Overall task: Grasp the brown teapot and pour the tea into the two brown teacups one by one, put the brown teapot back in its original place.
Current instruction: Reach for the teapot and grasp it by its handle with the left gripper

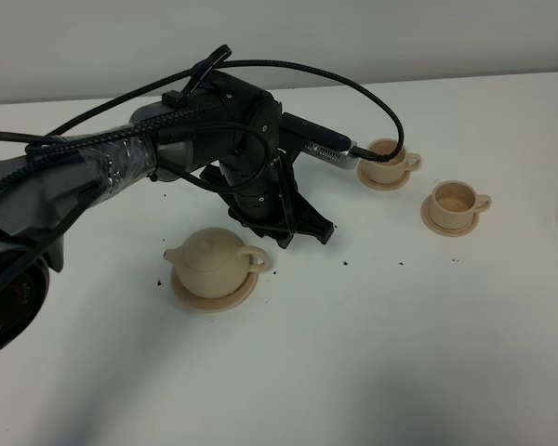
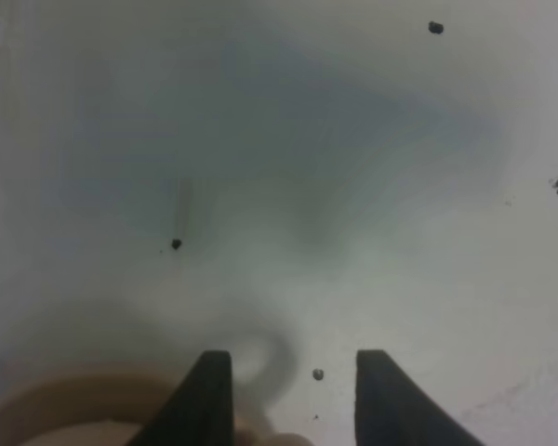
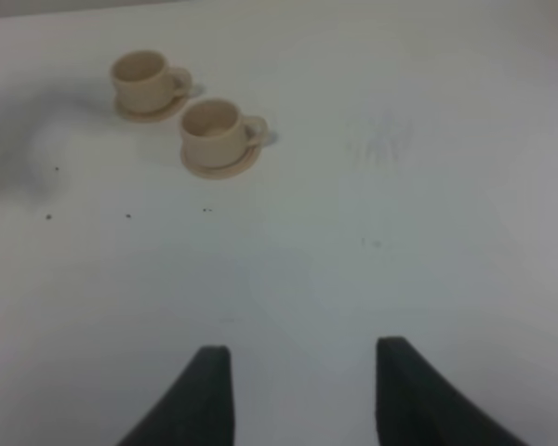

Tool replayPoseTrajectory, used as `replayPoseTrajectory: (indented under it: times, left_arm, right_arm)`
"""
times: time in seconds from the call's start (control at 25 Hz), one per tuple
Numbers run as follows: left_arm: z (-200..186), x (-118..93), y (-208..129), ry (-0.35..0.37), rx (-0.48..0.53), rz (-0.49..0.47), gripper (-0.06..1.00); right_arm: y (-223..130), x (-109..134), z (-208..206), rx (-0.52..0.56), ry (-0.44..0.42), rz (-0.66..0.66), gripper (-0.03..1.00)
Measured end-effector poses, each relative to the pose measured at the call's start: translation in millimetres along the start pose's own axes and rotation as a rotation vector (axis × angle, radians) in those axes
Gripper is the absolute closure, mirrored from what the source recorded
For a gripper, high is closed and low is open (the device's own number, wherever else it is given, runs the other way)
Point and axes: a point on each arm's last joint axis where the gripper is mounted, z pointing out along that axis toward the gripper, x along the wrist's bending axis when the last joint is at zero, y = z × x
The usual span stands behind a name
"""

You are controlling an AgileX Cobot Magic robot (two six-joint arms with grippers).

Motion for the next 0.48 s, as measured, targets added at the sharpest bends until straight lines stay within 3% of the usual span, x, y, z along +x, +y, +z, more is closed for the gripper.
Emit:
replayPoseTrajectory:
  times: [0.2, 0.48]
  left_arm:
    - [-0.3, -4.0, -0.2, -0.044, 0.002, 0.007, 0.58]
    - [10.9, -5.0, -5.3, -0.048, 0.073, 0.014, 0.58]
  right_arm:
    - [0.1, 0.0, 0.0, -0.001, 0.000, 0.000, 0.58]
    - [0.1, 0.0, 0.0, -0.001, 0.000, 0.000, 0.58]
